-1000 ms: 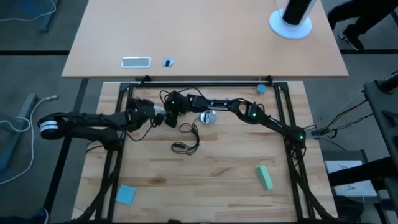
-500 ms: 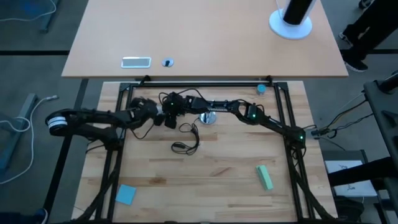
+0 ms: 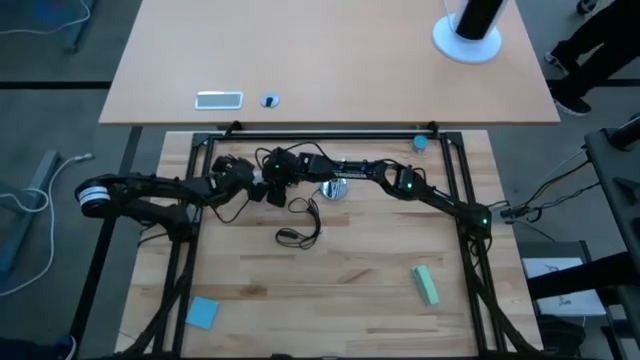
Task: Screw lightbulb
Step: Insert the lightbulb into the lamp
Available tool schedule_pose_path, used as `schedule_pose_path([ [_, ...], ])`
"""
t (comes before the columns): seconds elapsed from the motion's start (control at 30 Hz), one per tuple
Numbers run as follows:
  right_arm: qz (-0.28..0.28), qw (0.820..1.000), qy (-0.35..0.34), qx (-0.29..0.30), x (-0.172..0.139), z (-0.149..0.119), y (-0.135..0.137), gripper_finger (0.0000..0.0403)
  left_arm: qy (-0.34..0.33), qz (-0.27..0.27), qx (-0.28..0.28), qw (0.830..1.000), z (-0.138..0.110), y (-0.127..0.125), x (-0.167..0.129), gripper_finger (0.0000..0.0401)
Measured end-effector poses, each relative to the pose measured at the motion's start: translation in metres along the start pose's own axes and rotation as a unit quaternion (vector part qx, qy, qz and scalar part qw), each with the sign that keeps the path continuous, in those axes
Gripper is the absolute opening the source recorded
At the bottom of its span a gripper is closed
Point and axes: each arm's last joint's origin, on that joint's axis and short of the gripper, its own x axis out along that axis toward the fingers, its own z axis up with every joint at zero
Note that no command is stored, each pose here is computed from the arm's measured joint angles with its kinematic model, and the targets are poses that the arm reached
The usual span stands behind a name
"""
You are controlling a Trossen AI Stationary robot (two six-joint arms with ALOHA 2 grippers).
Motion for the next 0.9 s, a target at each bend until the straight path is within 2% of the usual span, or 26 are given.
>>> schedule_pose_path([
  [0.3, -0.001, 1.000, -0.003, 0.015, 0.000, 0.000, 0.000, 0.0132, -0.061, -0.098, -0.047, 0.992, 0.021, 0.004, -0.022, 0.0003],
  [0.57, -0.001, 0.999, -0.006, 0.042, -0.018, 0.012, -0.004, 0.0131, -0.156, -0.177, -0.100, 0.967, 0.040, 0.020, -0.057, 0.0001],
  [0.73, 0.069, 0.995, -0.043, 0.052, -0.042, 0.031, -0.013, 0.0131, -0.205, -0.217, -0.119, 0.947, 0.045, 0.029, -0.077, 0.0001],
  [0.83, 0.114, 0.990, -0.042, 0.068, -0.044, 0.031, -0.018, 0.0131, -0.224, -0.245, -0.127, 0.935, 0.047, 0.031, -0.086, 0.0001],
  [0.9, 0.123, 0.989, -0.037, 0.072, -0.044, 0.030, -0.018, 0.0130, -0.232, -0.263, -0.125, 0.928, 0.047, 0.031, -0.090, 0.0002],
])
